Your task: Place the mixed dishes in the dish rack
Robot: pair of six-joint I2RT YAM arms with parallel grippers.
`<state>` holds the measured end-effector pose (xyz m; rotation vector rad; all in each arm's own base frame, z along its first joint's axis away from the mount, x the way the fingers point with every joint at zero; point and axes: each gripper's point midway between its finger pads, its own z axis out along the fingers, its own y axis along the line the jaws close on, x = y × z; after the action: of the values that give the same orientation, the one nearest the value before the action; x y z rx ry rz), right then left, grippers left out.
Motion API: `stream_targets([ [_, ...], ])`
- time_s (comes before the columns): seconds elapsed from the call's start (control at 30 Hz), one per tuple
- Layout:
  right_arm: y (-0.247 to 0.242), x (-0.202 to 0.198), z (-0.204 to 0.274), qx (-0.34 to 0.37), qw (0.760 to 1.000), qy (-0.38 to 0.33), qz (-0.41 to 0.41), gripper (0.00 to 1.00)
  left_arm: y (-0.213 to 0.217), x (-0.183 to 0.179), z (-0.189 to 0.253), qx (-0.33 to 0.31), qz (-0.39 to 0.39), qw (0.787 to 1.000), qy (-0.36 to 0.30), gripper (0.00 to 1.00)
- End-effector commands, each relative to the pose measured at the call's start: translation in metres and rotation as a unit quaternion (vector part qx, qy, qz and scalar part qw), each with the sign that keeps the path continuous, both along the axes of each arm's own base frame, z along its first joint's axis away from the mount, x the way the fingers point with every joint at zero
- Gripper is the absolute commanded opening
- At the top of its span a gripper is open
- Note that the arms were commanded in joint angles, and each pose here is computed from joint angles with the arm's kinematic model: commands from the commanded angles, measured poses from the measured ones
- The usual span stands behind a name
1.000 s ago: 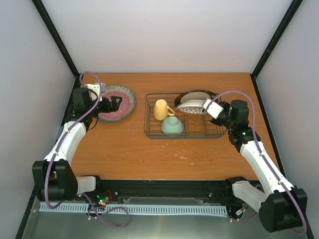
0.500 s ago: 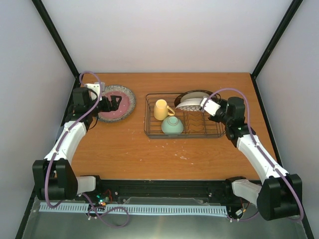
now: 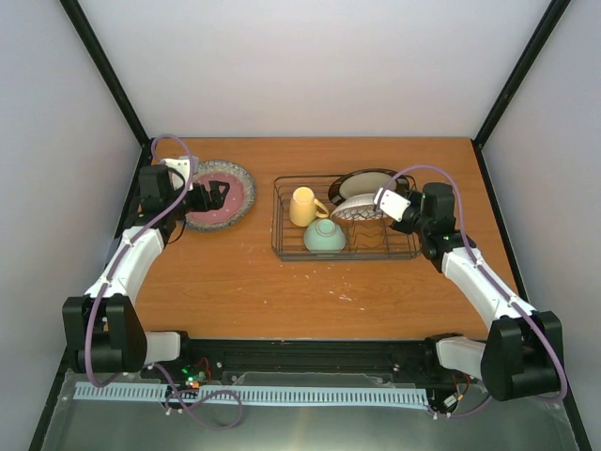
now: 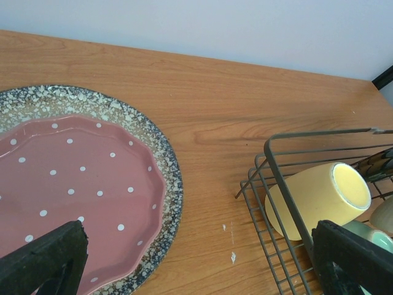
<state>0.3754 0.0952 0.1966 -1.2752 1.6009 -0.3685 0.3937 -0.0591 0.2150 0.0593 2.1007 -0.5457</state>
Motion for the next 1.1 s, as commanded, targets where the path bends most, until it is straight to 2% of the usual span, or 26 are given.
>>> stream_targets([
  [0.0, -0.004, 0.016, 0.037, 0.020, 0.998, -0.065, -0.015, 0.15, 0.003, 0.010, 0.015, 0.007, -0.002, 1.000, -0.027, 1.00],
  [0.17, -0.002, 0.019, 0.028, 0.024, 0.999, -0.046, -0.016, 0.20, 0.004, 0.009, 0.016, 0.011, 0.001, 1.000, -0.028, 1.00],
  [0.37, -0.001, 0.022, 0.026, 0.029, 0.999, -0.031, -0.017, 0.36, 0.005, 0.010, 0.016, 0.012, 0.001, 1.000, -0.029, 1.00],
  [0.5, -0.004, 0.022, 0.026, 0.027, 0.999, -0.029, -0.026, 0.37, 0.004, 0.011, 0.016, 0.009, -0.001, 1.000, -0.027, 1.00],
  [0.73, -0.012, 0.017, 0.038, 0.029, 0.997, -0.048, -0.049, 0.49, 0.003, 0.012, 0.015, 0.007, -0.004, 1.000, -0.024, 1.00],
  [0.9, -0.010, 0.010, 0.056, 0.057, 0.995, -0.069, -0.047, 0.60, -0.001, 0.014, 0.007, -0.005, -0.011, 1.000, -0.009, 1.00],
  [1.0, -0.007, 0.006, 0.068, 0.079, 0.992, -0.084, -0.042, 0.73, -0.003, 0.016, 0.001, -0.016, -0.015, 1.000, 0.003, 1.00],
  [1.03, -0.006, 0.005, 0.072, 0.086, 0.992, -0.089, -0.041, 0.82, -0.004, 0.017, -0.001, -0.020, -0.016, 1.000, 0.007, 1.00],
  [1.07, -0.006, 0.004, 0.075, 0.090, 0.991, -0.092, -0.040, 0.83, -0.005, 0.017, -0.003, -0.024, -0.018, 0.999, 0.010, 1.00],
])
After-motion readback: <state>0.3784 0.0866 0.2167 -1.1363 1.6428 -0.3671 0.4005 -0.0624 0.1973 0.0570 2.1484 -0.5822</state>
